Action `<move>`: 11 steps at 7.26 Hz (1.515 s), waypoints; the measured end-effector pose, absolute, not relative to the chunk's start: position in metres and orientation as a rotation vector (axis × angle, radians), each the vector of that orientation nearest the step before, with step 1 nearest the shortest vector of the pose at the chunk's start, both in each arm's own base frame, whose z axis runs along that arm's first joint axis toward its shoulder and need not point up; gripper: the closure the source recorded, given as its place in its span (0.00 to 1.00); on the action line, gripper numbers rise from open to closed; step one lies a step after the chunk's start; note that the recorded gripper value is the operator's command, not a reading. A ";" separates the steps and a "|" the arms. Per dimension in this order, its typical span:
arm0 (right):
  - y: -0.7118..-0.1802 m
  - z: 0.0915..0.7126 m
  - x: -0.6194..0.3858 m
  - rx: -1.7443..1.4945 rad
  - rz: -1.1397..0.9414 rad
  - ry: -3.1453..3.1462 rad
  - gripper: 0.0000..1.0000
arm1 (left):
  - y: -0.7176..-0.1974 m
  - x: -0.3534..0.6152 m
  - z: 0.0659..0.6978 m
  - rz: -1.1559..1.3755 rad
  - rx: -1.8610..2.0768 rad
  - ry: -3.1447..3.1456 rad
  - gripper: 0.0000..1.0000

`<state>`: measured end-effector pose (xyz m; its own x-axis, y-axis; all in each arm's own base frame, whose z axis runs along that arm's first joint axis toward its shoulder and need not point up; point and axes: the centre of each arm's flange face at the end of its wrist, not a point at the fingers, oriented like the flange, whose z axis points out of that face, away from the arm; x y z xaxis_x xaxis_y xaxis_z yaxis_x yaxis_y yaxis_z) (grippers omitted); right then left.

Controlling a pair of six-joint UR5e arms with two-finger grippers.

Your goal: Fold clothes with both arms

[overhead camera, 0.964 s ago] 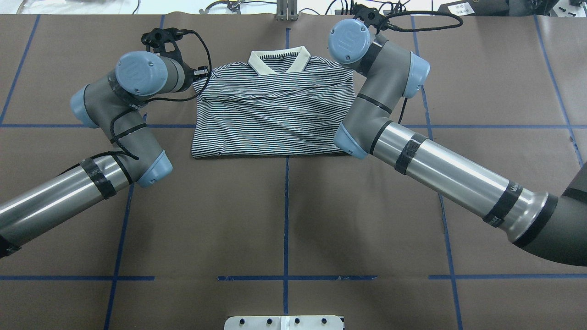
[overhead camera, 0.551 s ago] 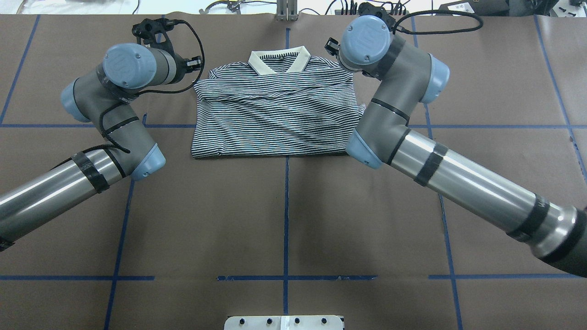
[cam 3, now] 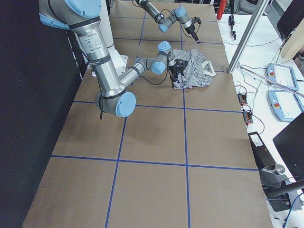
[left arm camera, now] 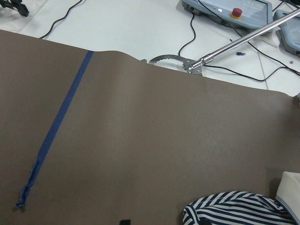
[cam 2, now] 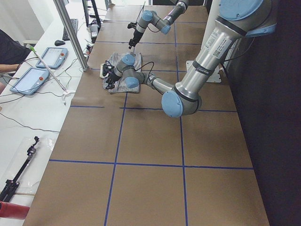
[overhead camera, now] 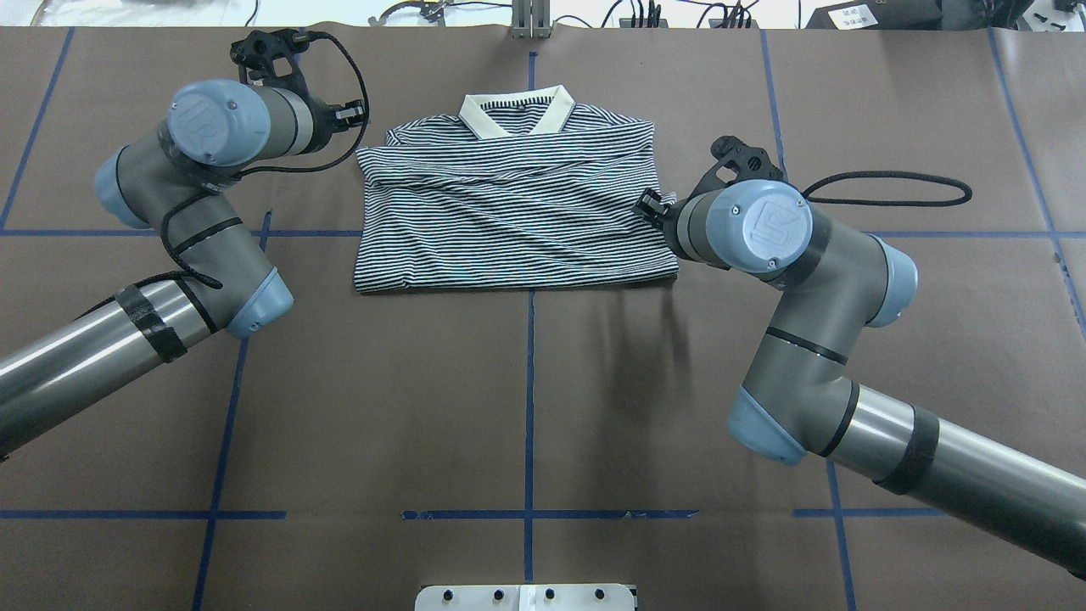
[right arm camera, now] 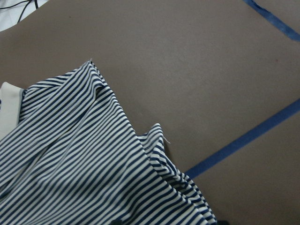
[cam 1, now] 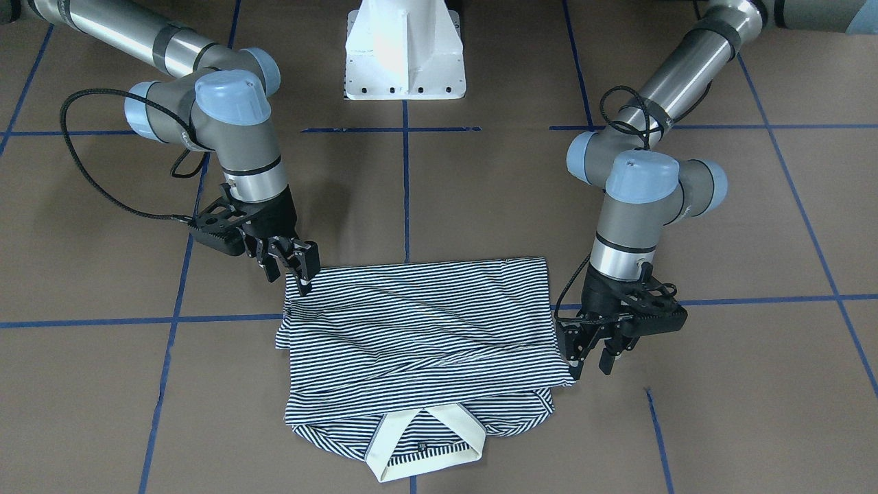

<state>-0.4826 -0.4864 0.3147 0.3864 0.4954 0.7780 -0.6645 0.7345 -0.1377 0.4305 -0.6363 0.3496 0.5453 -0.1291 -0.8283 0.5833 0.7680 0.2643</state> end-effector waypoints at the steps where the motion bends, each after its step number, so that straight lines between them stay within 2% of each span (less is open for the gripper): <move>1: -0.476 0.324 -0.490 0.206 0.751 -0.898 0.28 | -0.636 0.430 0.351 -0.450 0.563 0.902 0.42; 5: -0.466 0.352 -0.498 0.196 0.748 -0.851 0.38 | -0.635 0.430 0.353 -0.450 0.561 0.898 0.42; 6: -0.466 0.353 -0.500 0.195 0.747 -0.849 0.48 | -0.635 0.430 0.353 -0.450 0.561 0.897 0.42; 7: -0.466 0.351 -0.502 0.194 0.746 -0.851 0.88 | -0.635 0.430 0.354 -0.450 0.561 0.897 0.42; 8: -0.466 0.349 -0.503 0.194 0.745 -0.854 1.00 | -0.635 0.429 0.354 -0.450 0.561 0.896 0.42; 11: -0.464 0.347 -0.505 0.193 0.741 -0.855 1.00 | -0.634 0.428 0.361 -0.451 0.557 0.886 0.42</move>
